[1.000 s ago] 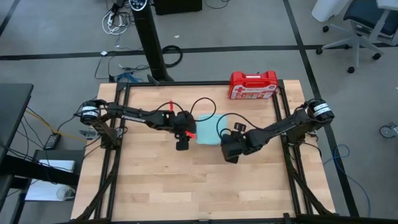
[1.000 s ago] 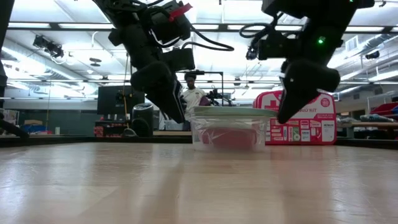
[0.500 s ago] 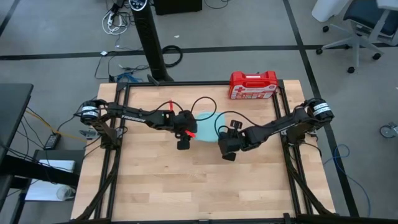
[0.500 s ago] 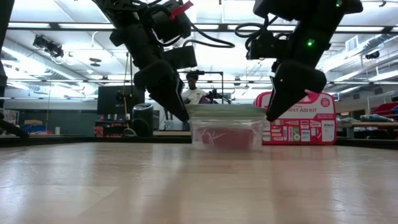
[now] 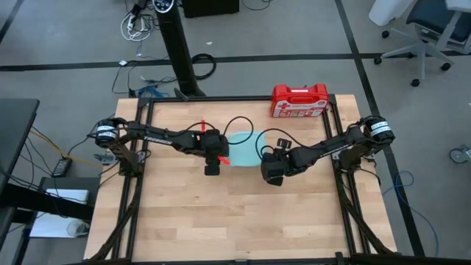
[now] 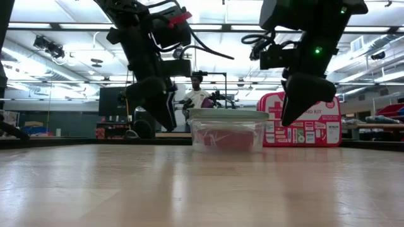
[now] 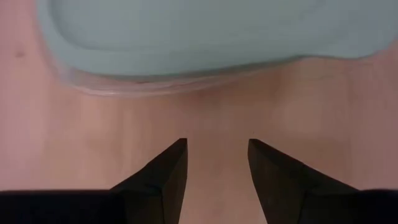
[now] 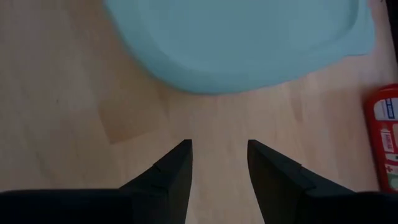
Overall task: Roll bandage
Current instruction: Close the plastic container
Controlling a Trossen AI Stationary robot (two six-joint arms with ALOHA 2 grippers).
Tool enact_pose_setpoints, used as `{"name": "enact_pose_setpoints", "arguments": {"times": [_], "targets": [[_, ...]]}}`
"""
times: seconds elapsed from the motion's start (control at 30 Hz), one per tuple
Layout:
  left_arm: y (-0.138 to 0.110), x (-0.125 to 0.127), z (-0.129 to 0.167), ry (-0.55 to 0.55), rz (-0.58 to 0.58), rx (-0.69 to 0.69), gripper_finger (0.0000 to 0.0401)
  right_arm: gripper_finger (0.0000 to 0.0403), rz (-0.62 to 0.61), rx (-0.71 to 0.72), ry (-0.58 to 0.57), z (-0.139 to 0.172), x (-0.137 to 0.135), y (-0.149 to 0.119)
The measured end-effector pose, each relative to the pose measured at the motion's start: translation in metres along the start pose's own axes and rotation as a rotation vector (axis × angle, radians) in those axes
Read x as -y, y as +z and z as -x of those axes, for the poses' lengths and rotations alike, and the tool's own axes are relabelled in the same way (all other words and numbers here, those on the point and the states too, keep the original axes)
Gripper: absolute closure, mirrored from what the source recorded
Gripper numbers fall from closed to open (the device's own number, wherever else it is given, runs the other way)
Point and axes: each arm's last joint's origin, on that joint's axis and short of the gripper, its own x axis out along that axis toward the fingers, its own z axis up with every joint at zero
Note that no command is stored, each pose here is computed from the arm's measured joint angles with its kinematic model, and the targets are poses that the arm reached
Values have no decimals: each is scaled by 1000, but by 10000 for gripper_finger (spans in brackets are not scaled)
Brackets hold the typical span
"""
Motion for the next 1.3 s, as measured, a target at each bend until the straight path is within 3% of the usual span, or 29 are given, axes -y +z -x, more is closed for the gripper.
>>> {"name": "enact_pose_setpoints", "arguments": {"times": [0.23,0.57,0.77,1.3], "targets": [[1,-10,0,221,-91,-22,229,252,-21,27,15,4,-5,2],[1,-59,-6,277,-111,36,229,252,-62,114,31,7,-11,9],[-2,-80,-13,144,-97,125,229,252,-48,121,11,6,-9,10],[0,-65,-22,-61,-141,180,229,252,44,46,-69,-7,15,12]]}}
